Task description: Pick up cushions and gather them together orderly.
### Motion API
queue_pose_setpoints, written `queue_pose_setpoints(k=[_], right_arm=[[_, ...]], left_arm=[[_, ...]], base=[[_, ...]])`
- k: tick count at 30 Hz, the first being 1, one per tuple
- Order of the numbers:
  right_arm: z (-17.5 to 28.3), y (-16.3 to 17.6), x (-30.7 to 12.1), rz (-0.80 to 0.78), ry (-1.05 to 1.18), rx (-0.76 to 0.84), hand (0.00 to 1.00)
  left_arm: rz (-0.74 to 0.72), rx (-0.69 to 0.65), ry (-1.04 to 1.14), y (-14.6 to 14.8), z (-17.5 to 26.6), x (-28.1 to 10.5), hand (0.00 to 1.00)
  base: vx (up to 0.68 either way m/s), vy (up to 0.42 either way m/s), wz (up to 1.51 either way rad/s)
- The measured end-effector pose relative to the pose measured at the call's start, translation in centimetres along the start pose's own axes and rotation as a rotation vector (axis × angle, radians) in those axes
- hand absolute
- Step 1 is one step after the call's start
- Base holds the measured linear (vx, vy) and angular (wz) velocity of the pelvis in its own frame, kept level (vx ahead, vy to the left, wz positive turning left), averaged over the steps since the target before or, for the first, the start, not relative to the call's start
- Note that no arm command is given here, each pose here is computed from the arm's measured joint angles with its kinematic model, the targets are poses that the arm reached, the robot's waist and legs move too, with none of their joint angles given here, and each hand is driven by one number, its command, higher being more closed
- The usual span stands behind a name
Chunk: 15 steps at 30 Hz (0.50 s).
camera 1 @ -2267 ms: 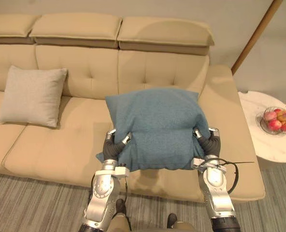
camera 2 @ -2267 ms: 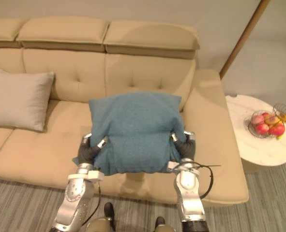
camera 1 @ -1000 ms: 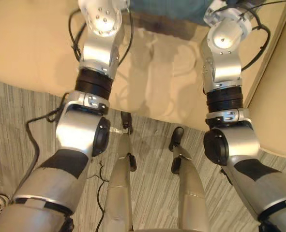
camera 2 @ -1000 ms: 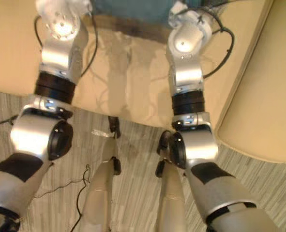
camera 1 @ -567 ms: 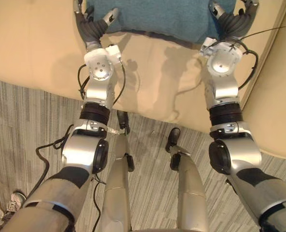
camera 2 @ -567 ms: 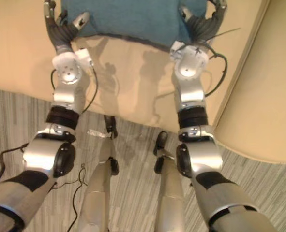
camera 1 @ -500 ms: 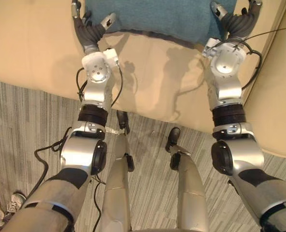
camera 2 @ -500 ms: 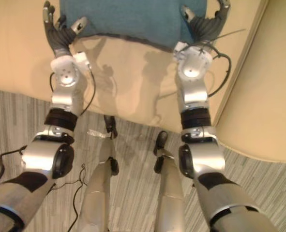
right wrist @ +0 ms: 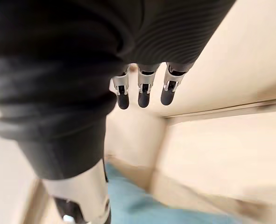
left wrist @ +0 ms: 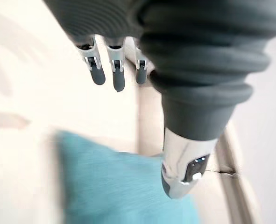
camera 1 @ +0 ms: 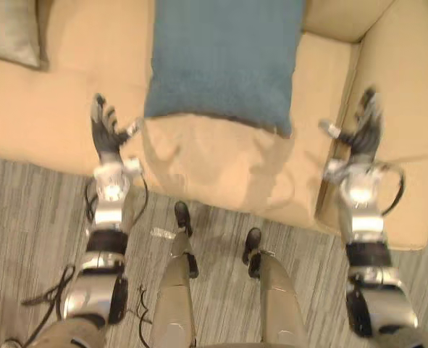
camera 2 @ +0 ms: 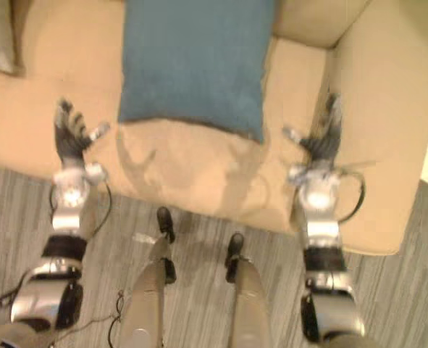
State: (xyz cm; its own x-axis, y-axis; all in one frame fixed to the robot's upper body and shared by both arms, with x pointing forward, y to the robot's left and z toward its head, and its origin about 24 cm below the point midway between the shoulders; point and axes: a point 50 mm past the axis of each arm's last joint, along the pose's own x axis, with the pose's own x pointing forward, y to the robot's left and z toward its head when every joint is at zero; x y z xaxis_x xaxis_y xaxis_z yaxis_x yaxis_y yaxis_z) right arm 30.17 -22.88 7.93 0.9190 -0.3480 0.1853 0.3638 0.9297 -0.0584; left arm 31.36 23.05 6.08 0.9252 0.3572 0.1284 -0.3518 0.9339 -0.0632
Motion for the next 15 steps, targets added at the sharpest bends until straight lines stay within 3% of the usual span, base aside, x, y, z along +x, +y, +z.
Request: queue_pose_setpoints(k=[7,12,15], right_arm=[[-12.3,-0.9,-11.4,-0.006,0.565,0.004,0.0],[-17.6,-1.9,-18.3,-0.054,0.93,0.012,0.0],[-18.6,-2.6,-20.3,-0.079,1.034,0.007,0.0]], left_arm=[[-0.011,0.109,0.611,3.2,-13.2,-12.7,0.0],[-0.015,0.158,0.905,4.5,-17.1,-18.9,0.0],[-0.024,0.199,0.989,5.2,-17.8,-20.9,0.0]], base=[[0.12,-0.018,-0.04],[0.09,0.027,-0.1],[0.04,0.045,-0.14]])
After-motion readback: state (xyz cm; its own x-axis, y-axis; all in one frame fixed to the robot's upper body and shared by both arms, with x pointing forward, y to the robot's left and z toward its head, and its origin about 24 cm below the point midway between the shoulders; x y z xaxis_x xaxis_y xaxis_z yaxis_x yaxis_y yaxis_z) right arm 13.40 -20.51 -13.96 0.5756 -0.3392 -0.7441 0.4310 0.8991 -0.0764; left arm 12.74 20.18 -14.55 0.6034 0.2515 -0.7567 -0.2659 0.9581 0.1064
